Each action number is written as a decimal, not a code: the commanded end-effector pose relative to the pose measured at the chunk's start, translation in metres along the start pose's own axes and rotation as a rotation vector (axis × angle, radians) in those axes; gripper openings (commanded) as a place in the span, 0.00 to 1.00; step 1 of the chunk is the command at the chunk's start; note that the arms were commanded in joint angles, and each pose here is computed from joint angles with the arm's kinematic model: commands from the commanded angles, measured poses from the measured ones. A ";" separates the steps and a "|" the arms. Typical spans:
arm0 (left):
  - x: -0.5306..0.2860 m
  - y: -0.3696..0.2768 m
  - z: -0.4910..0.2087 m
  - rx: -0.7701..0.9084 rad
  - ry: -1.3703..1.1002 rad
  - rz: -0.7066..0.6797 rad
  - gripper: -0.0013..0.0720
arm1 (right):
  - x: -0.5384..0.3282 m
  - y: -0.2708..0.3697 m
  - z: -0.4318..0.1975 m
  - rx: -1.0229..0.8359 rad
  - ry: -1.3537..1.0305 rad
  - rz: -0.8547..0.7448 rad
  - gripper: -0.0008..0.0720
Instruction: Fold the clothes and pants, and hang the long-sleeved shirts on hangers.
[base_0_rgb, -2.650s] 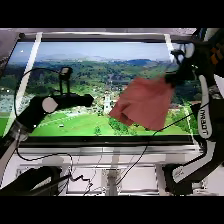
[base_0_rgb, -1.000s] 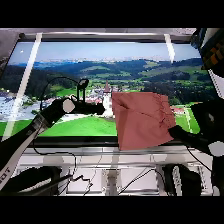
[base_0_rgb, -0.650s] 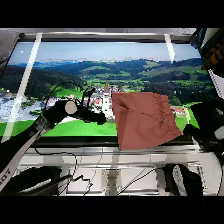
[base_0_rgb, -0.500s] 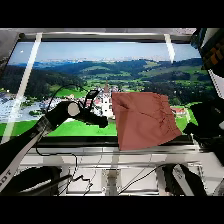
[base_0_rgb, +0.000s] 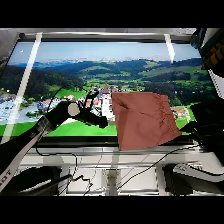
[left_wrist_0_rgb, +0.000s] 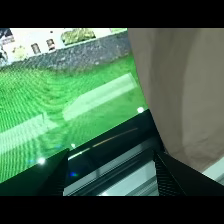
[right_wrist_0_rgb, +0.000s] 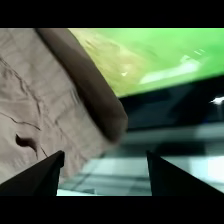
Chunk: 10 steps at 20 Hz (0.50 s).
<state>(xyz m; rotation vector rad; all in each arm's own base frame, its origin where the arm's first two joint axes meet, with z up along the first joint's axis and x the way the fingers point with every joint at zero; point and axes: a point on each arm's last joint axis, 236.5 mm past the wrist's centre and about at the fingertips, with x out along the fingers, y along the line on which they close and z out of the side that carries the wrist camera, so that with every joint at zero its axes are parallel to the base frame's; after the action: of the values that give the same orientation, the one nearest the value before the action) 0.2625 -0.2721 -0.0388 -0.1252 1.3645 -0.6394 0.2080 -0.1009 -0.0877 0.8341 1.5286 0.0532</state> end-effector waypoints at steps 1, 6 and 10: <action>0.000 0.000 -0.003 -0.001 0.012 0.000 0.83 | 0.016 -0.001 0.010 -0.032 0.011 0.064 0.76; 0.006 0.003 -0.027 -0.012 0.124 0.001 0.83 | 0.031 -0.001 0.015 -0.036 0.022 0.116 0.62; 0.022 0.007 -0.039 -0.051 0.192 -0.008 0.63 | 0.035 0.016 0.026 -0.085 -0.009 0.164 0.24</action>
<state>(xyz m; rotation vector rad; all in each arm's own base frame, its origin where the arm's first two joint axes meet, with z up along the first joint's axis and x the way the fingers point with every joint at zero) 0.2390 -0.2651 -0.0599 -0.0961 1.5071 -0.6365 0.2285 -0.0894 -0.1147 0.8837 1.4789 0.1928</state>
